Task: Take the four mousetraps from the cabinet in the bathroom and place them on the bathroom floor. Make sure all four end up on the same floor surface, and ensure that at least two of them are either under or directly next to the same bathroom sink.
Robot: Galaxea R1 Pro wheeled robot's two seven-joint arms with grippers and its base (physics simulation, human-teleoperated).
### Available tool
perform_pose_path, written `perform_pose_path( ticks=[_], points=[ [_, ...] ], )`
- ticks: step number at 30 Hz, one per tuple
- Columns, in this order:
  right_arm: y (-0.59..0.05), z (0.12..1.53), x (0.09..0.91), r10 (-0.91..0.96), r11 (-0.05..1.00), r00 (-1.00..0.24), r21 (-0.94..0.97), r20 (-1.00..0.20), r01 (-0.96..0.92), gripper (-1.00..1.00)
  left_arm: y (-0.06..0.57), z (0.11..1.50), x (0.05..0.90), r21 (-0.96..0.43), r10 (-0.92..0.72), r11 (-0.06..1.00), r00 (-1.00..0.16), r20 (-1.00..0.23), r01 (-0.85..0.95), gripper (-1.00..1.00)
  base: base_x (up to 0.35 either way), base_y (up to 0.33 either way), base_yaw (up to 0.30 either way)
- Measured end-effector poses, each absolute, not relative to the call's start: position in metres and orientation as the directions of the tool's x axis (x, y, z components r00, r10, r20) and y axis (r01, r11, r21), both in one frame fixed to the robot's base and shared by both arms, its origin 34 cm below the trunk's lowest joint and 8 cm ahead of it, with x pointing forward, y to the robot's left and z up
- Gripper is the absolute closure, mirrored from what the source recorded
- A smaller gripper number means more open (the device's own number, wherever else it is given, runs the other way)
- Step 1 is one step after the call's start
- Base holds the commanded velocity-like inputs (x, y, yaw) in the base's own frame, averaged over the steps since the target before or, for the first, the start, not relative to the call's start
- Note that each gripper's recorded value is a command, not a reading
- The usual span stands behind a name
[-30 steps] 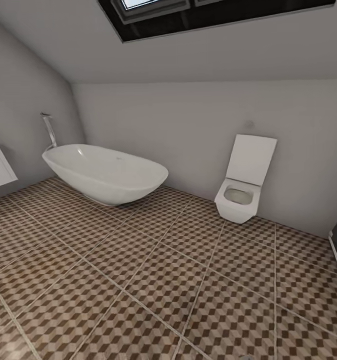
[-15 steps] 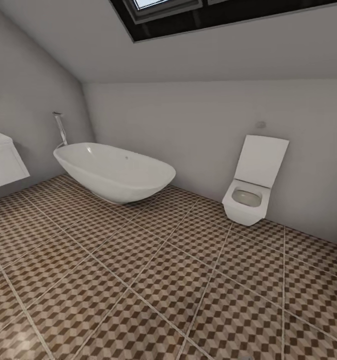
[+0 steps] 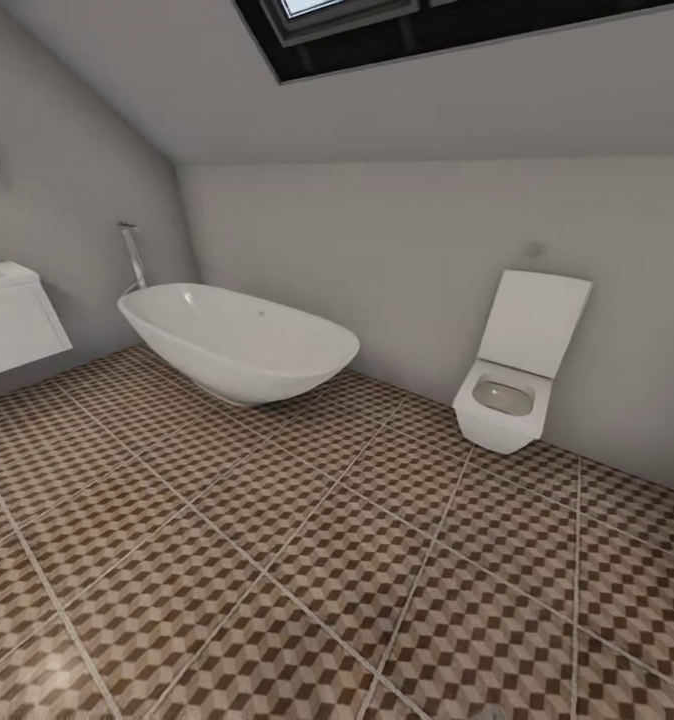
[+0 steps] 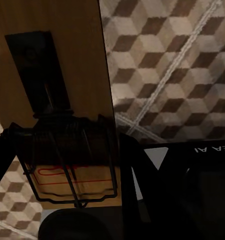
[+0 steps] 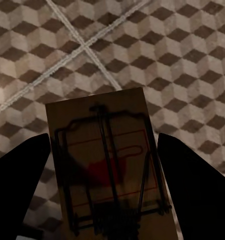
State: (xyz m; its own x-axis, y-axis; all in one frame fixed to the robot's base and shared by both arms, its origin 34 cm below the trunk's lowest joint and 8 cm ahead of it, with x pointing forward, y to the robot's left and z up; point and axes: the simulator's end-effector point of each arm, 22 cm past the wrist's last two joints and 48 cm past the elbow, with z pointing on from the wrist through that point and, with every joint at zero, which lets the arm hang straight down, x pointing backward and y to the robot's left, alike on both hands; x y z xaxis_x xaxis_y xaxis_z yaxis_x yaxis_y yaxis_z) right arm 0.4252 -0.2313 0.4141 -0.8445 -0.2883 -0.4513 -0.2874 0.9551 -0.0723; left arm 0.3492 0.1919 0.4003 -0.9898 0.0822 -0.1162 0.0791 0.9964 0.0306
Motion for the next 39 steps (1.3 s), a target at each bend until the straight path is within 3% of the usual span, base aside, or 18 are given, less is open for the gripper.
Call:
perform_pose_path(
  ticks=[20, 39],
  points=[
    [-0.2355, 0.4088, 0.4187, -0.289, 0.955, -0.852, -0.072, -0.437, -0.286, 1.00, 0.1937, 0.3961, 0.3422, 0.031, 0.077, 0.997, -0.992, -0.097, 0.074, 1.00, 0.011, 0.000, 0.231],
    [-0.2342, 0.4081, 0.4174, -0.290, 0.955, -0.852, -0.071, -0.435, -0.289, 1.00, 0.1954, 0.3964, 0.3490, 0.033, 0.068, 0.997, -0.989, -0.130, 0.065, 1.00, 0.312, 0.000, 0.039]
  ],
)
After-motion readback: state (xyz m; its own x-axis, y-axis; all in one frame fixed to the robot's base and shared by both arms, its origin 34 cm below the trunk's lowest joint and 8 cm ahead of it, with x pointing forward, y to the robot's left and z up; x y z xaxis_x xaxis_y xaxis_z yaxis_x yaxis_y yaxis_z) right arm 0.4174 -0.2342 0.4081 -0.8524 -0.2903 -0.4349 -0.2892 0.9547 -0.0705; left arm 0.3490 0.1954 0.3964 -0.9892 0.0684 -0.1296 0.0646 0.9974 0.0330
